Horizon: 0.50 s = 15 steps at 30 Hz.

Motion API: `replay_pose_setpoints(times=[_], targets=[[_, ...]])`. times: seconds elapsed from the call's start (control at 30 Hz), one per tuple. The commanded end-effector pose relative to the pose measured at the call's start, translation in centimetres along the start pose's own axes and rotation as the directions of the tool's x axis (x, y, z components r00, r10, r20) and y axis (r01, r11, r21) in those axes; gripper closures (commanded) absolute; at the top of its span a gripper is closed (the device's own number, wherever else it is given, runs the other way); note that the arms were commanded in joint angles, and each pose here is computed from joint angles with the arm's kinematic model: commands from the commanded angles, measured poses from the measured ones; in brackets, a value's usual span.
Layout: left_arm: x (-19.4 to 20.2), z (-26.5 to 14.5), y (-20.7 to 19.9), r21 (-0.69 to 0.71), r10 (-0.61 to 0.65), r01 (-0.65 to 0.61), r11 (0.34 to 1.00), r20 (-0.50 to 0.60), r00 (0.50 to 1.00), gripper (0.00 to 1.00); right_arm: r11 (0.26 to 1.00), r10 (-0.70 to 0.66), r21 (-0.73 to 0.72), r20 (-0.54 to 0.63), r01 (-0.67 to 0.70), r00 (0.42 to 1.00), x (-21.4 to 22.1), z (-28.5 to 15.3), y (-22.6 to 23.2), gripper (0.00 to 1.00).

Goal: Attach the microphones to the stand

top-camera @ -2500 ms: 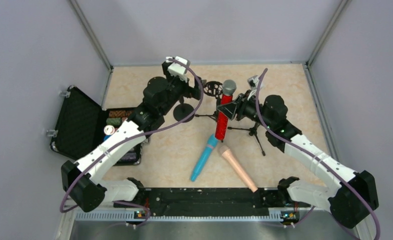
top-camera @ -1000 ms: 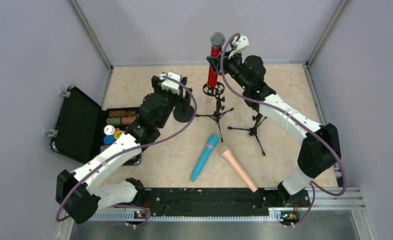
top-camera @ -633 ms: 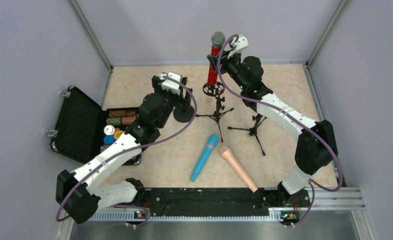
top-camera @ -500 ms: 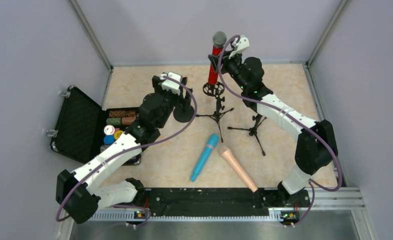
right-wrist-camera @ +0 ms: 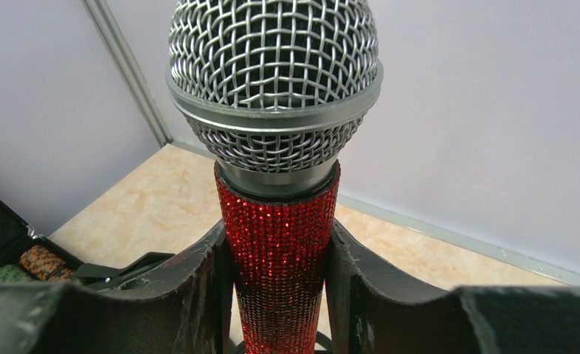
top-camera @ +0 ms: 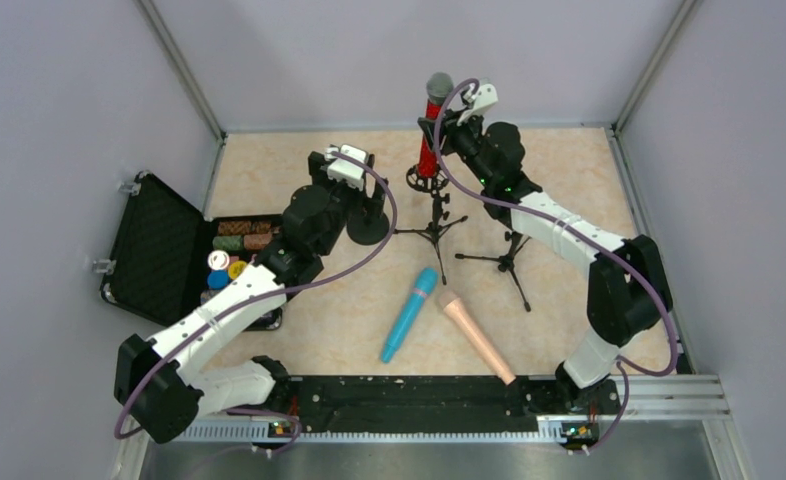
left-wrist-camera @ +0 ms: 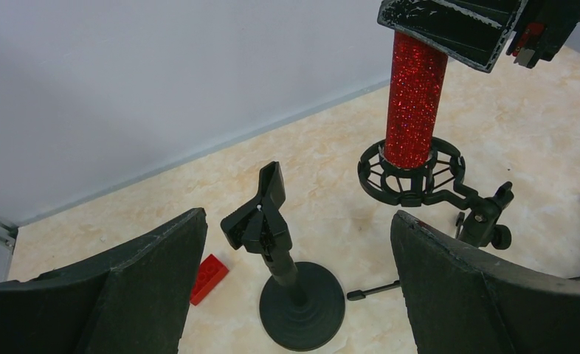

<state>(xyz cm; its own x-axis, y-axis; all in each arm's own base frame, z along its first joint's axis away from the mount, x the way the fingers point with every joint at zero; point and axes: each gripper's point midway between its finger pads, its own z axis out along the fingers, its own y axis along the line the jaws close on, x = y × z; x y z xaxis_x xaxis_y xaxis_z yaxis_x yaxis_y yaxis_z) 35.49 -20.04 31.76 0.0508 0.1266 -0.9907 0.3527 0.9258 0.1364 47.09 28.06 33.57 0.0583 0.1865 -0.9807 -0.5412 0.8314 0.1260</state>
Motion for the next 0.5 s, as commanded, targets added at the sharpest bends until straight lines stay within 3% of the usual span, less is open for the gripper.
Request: replay_pose_setpoints(times=[0.0,0.47], targets=[[-0.7,0.2,0.0,0.002,-0.009,0.009,1.000,0.035,0.999,0.01,1.000,-0.006,0.012,0.039,0.005,0.999,-0.5,0.2,-0.7,1.00],[-0.2,0.5,-0.1,0.000,-0.002,0.003,1.000,0.020,1.000,0.01,0.997,-0.073,0.003,-0.093,0.073,0.993,1.6,0.3,-0.9,1.00]])
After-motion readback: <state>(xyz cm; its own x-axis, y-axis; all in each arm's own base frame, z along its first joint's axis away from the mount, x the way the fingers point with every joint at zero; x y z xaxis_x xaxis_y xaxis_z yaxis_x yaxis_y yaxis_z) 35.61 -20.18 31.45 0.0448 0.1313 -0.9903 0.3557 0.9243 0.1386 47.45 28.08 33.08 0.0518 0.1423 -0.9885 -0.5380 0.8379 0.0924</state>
